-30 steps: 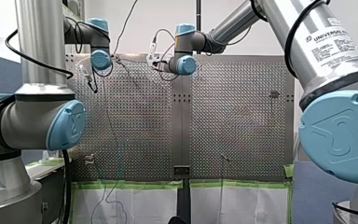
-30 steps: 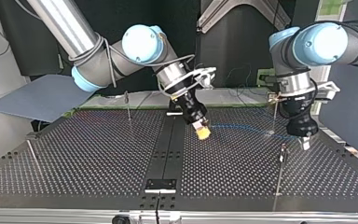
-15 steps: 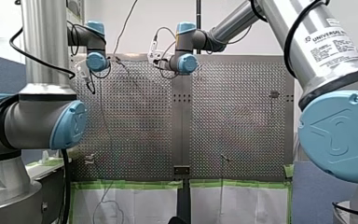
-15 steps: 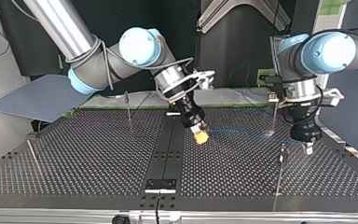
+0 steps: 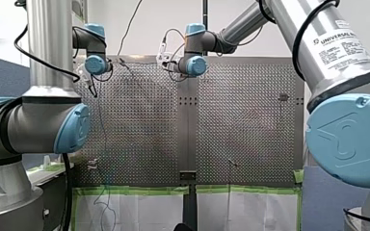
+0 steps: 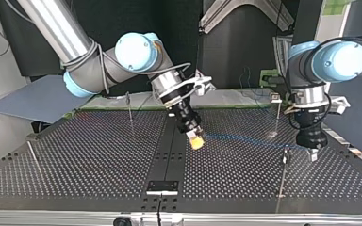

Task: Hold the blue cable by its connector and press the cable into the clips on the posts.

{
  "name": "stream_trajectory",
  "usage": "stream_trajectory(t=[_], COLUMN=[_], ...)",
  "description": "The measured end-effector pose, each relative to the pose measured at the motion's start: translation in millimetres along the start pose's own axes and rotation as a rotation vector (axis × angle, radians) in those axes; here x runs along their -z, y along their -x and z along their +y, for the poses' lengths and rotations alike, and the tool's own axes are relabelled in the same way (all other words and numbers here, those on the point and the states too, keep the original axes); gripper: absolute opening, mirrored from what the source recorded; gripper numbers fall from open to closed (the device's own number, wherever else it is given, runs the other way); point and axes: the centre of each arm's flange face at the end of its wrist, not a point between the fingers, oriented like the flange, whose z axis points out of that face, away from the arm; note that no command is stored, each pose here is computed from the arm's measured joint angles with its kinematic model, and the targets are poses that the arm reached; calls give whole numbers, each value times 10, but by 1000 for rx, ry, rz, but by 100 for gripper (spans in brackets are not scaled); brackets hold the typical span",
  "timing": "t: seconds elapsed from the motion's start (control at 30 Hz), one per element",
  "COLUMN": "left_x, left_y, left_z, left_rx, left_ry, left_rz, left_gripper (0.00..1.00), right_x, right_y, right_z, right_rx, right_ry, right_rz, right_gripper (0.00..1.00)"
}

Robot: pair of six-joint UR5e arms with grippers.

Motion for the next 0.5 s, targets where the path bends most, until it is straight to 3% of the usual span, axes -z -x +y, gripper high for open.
stream_trajectory(t=[0.23, 0.5], left_x=[-57, -135], left_y=[-62, 28], left_z=[81, 91], left_rx=[-1, 2], left_ry=[-6, -9], left_rz=[18, -1], left_gripper=[0, 0], right_x=[-6, -13], right_y=[-11, -25], right_z=[74, 128], right_rx=[3, 7], right_ry=[11, 17], right_rz=[2, 4], right_gripper=[0, 0])
